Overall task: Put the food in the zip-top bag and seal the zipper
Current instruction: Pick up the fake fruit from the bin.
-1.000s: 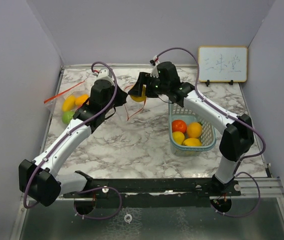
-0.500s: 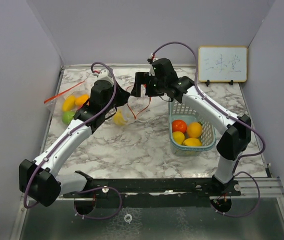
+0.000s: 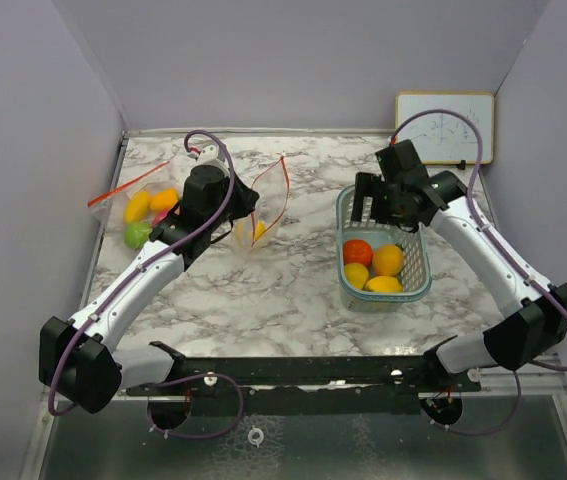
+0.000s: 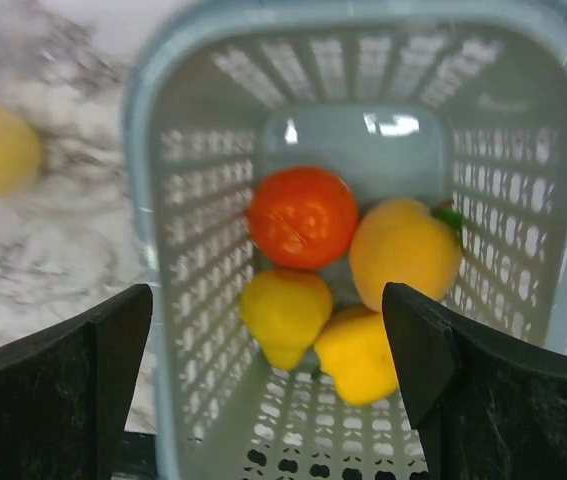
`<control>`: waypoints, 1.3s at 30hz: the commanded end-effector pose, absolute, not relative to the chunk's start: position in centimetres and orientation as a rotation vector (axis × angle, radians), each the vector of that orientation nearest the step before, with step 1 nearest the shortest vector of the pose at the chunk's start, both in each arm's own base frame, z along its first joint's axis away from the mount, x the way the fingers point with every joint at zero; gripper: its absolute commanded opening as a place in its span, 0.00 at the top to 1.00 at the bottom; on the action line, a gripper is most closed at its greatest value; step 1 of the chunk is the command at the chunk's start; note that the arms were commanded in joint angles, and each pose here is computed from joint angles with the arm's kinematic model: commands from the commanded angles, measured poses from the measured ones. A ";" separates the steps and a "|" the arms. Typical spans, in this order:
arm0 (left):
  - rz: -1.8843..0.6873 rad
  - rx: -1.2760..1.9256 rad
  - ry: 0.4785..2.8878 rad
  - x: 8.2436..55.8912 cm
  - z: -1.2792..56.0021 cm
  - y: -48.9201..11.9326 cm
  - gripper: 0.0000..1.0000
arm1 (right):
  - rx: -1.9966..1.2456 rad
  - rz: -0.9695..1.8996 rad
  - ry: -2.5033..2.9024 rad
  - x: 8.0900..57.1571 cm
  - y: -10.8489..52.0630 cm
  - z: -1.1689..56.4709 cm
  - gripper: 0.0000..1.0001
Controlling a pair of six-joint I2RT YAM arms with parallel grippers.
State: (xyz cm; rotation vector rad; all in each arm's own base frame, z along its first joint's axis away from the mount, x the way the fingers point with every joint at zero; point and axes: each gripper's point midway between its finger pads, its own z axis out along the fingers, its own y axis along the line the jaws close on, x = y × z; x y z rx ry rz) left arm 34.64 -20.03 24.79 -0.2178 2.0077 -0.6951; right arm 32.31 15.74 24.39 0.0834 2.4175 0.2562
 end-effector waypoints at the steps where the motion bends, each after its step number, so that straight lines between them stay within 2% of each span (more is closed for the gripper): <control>1: -0.701 -0.204 1.982 34.9 25.3 -20.0 1.00 | 0.146 0.016 2.730 27.3 12.6 15.6 0.03; 6: -0.703 -0.192 1.980 34.9 25.6 -20.1 1.00 | 0.203 -0.043 2.759 28.5 11.9 12.1 0.03; 12: -0.690 -0.180 1.967 35.0 26.4 -19.9 1.00 | 0.187 -0.282 2.779 29.7 9.8 9.1 0.02; 18: -0.674 -0.183 1.977 35.1 26.2 -19.7 1.00 | 0.178 -0.343 2.842 28.4 9.1 4.8 0.03; 20: -0.669 -0.184 1.978 35.1 26.3 -19.6 1.00 | 0.175 -0.316 2.876 27.6 9.4 3.5 0.15; 24: -0.648 -0.179 1.979 35.3 26.4 -19.3 1.00 | 0.153 -0.244 2.884 27.4 10.0 3.3 0.44; 29: -0.642 -0.183 1.983 35.3 26.1 -19.1 1.00 | 0.121 -0.206 2.805 29.4 10.6 7.0 0.70; 34: -0.641 -0.184 1.978 35.4 26.2 -19.0 1.00 | 0.034 0.013 2.662 31.9 13.1 15.6 0.77; 39: -0.645 -0.186 1.978 35.2 26.1 -19.0 1.00 | -0.079 0.292 2.496 32.5 16.2 24.1 0.79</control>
